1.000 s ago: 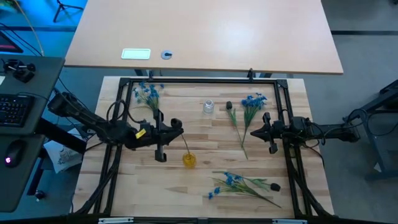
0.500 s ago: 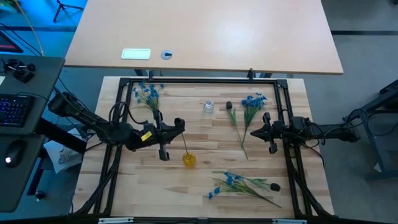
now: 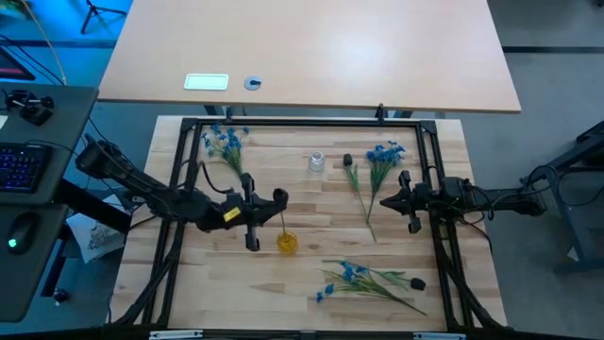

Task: Sort flowers into vase by color
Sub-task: Put the top left black flower into the yellow vase, then put the top black flower into the yellow vase

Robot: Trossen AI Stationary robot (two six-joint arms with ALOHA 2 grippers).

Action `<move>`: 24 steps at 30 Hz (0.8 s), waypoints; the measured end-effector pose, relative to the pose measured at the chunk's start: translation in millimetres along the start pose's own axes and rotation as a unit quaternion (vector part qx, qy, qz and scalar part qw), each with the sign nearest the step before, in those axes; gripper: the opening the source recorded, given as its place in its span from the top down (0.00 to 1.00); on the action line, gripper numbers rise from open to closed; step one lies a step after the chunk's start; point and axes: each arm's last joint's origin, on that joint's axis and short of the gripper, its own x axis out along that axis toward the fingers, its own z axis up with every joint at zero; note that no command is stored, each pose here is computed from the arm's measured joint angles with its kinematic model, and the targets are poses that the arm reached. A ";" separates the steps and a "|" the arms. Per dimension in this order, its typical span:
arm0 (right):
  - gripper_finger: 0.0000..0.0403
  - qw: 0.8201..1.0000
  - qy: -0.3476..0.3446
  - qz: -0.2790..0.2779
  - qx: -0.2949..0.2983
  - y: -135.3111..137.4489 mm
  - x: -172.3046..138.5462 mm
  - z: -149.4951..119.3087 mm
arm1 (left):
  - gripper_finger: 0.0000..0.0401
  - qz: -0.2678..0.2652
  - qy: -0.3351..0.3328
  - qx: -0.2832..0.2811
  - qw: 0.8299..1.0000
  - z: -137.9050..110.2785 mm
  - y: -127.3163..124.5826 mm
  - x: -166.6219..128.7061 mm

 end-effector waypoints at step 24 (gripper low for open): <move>1.00 1.000 0.000 0.000 0.000 0.0 0.0 0.0 | 0.53 -0.039 0.159 -0.032 0.986 -5.7 -1.9 -42.4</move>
